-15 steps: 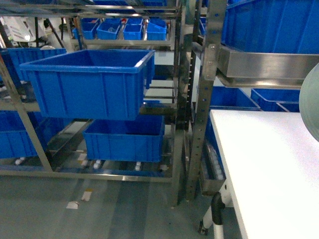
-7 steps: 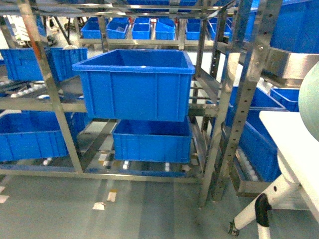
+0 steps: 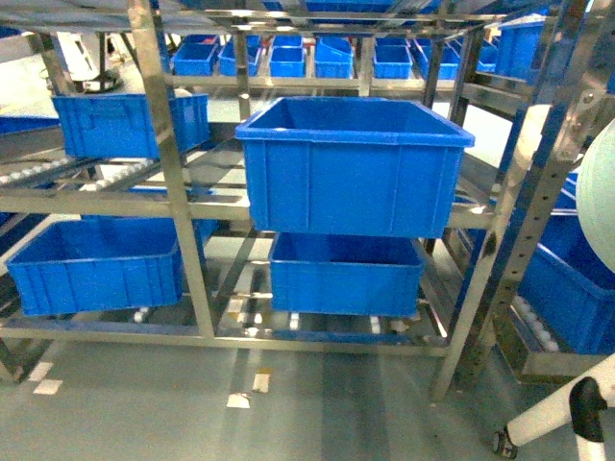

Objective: Place green bowl on second shelf with right arm

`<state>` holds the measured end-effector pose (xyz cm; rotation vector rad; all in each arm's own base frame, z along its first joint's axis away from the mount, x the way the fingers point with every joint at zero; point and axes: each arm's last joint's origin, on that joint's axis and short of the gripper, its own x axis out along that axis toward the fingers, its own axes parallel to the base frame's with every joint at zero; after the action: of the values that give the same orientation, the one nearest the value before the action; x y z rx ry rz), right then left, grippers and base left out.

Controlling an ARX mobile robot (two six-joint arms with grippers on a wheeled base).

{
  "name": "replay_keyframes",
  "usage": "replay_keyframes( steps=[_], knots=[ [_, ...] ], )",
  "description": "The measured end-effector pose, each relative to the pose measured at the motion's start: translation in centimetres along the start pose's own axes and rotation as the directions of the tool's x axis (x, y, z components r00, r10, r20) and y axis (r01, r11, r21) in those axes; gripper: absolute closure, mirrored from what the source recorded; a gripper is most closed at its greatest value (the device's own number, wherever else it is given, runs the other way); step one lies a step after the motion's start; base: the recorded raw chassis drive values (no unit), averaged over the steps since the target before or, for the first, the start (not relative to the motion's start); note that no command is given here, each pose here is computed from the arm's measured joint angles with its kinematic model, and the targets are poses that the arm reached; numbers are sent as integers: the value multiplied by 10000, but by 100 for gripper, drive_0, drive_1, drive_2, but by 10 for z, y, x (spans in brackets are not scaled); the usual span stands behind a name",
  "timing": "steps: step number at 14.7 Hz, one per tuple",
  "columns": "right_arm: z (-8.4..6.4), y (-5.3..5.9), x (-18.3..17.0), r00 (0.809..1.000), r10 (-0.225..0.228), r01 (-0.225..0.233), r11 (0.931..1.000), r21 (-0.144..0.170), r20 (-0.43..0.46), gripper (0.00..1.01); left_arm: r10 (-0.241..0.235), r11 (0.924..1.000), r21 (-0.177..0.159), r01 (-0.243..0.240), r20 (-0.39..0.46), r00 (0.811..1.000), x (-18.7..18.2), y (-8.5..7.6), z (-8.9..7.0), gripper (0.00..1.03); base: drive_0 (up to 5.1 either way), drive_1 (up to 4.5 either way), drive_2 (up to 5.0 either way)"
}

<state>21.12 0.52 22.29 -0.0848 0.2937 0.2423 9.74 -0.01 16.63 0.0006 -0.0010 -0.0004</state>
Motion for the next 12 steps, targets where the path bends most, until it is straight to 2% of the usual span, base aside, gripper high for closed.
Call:
replay_keyframes(
  steps=[5, 7, 8, 9, 10, 12],
  knots=[
    [0, 0, 0, 10000, 3, -3, 10000, 5, -22, 99, 4, 10000, 0, -4, 4, 10000, 0, 0, 0, 5, -498, 245, 245],
    [0, 0, 0, 10000, 10, -10, 10000, 3, -18, 99, 46, 10000, -4, -46, -8, 10000, 0, 0, 0, 5, 0, 0, 0],
    [1, 2, 0, 9998, 179, -179, 9998, -34, 46, 99, 57, 10000, -4, -57, -27, 10000, 0, 0, 0, 5, 0, 0, 0],
    [-1, 1, 0, 9999, 66, -66, 10000, 8, -85, 99, 27, 10000, 0, -27, 31, 10000, 0, 0, 0, 5, 0, 0, 0],
    [-1, 0, 0, 10000, -49, 49, 10000, 13, -35, 99, 27, 10000, -4, -27, -8, 10000, 0, 0, 0, 5, 8, 435, -419],
    [0, 0, 0, 10000, 29, -29, 10000, -2, 11, 99, 0, 10000, -4, 0, -31, 10000, 0, 0, 0, 5, 3, 431, -424]
  ],
)
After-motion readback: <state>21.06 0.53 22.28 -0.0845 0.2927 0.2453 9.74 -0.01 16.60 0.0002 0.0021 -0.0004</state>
